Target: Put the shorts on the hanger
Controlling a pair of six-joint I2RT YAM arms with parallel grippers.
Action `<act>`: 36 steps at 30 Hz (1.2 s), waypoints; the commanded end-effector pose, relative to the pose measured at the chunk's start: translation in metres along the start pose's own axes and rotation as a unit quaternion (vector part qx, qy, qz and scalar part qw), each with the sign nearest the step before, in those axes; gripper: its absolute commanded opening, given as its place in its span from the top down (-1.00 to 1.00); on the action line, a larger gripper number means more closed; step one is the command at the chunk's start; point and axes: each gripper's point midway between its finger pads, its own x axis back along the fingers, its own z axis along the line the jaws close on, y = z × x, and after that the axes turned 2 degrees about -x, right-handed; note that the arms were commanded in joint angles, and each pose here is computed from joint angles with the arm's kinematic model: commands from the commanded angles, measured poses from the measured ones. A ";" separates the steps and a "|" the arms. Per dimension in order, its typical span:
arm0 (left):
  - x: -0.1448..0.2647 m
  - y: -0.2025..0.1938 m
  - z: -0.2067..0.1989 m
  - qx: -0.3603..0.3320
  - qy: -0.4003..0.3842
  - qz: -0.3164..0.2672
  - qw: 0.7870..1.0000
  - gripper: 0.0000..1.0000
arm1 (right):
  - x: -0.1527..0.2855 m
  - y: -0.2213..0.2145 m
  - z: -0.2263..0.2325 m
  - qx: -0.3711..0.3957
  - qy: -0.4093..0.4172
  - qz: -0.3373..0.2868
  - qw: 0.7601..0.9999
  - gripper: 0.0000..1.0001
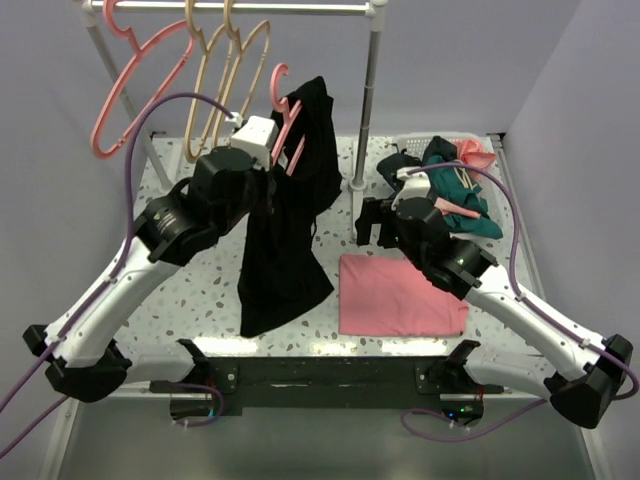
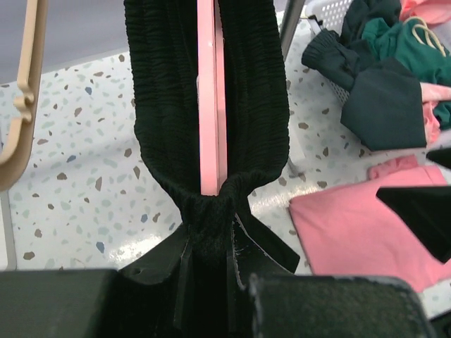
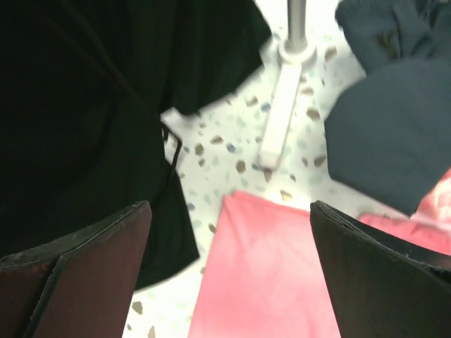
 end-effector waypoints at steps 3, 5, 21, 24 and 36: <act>-0.009 0.095 -0.005 0.047 0.024 -0.118 0.992 1.00 | -0.015 -0.023 -0.006 -0.053 0.010 0.045 0.998 -0.97; -0.015 0.105 -0.006 0.043 0.030 -0.125 0.991 1.00 | -0.017 -0.027 -0.005 -0.056 0.017 0.051 0.997 -0.97; -0.064 0.170 -0.018 0.028 0.027 -0.169 0.985 1.00 | -0.003 -0.022 -0.005 -0.057 0.033 0.048 0.997 -0.97; -0.070 0.177 -0.016 0.029 0.028 -0.183 0.982 1.00 | 0.002 -0.019 -0.005 -0.056 0.035 0.045 0.997 -0.97; -0.094 0.183 -0.020 0.029 0.010 -0.192 0.981 1.00 | 0.014 -0.019 -0.015 -0.044 0.026 0.040 0.998 -0.97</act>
